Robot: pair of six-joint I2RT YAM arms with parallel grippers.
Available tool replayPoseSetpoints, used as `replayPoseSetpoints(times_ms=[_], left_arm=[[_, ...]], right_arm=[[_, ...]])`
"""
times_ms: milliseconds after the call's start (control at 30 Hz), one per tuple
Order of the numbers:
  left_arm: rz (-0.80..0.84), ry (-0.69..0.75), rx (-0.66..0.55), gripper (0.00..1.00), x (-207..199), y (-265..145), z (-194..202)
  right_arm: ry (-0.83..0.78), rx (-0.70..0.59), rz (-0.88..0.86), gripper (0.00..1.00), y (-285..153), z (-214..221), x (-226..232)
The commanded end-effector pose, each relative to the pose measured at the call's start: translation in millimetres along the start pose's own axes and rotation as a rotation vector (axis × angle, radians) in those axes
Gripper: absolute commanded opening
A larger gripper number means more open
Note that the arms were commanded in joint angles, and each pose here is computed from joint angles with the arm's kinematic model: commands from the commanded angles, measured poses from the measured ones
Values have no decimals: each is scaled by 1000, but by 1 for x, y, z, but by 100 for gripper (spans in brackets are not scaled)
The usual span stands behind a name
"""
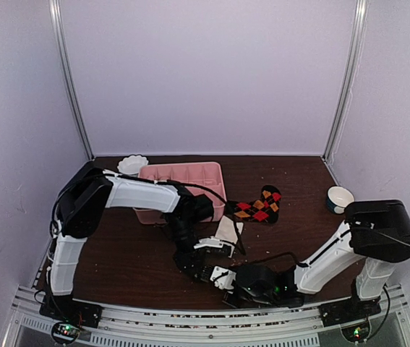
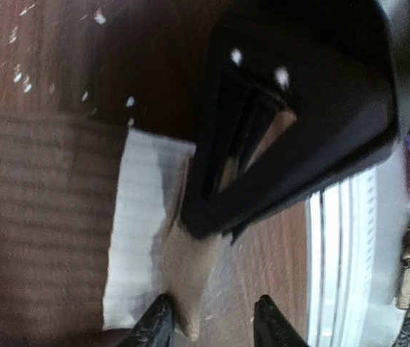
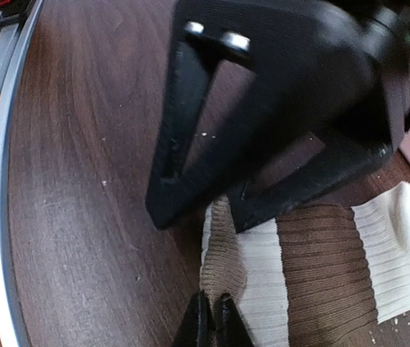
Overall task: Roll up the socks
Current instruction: Roll the sock.
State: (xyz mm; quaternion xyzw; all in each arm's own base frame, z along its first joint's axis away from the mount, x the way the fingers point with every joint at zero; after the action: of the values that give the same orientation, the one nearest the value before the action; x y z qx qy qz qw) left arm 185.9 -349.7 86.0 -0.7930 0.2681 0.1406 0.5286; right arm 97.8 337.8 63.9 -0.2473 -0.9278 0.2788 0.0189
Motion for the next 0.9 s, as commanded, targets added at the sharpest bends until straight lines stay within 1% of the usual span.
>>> replayPoseSetpoints(times_ms=[0, 33, 67, 100, 200, 267, 367, 500, 733, 867], left_arm=[[-235, 116, -18, 47, 0, -23, 2], [-283, 145, -38, 48, -4, -28, 1], [-323, 173, -55, 57, -8, -32, 2], [-354, 201, -66, 61, -13, -31, 8], [-452, 299, -116, 63, -24, -39, 12], [-487, 343, -136, 63, -29, -42, 11], [-493, 394, -147, 61, -34, -42, 7], [-476, 468, -128, 56, -40, -31, -3], [-510, 573, -80, 46, -41, -10, -11], [-548, 602, -42, 41, -33, -2, -12]], right_arm=[[189, 93, -98, 0, -5, 20, -7], [237, 100, -122, 0, -7, 23, -9], [286, 106, -142, 0, -8, 25, -11], [341, 111, -160, 0, -9, 26, -14], [487, 103, -199, 0, -14, 31, -23], [571, 107, -215, 0, -16, 36, -27], [680, 159, -244, 0, -11, 43, -31], [815, 235, -279, 0, -1, 54, -36], [1051, 296, -317, 0, 3, 78, -44], [1120, 350, -335, 0, 6, 90, -46]])
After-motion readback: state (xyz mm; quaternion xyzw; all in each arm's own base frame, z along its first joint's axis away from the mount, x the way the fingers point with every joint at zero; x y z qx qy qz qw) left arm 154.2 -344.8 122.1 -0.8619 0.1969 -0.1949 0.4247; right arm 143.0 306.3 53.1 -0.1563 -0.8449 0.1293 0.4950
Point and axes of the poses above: each gripper's point midway between its finger pads, its own y axis out along the fingers, its own x axis along the line the jaws close on, z = x × y, the point moved 8 cm from there along -y, back along the fingers, and after that the axes turned 7 degrees about y, right-handed, at the moved point
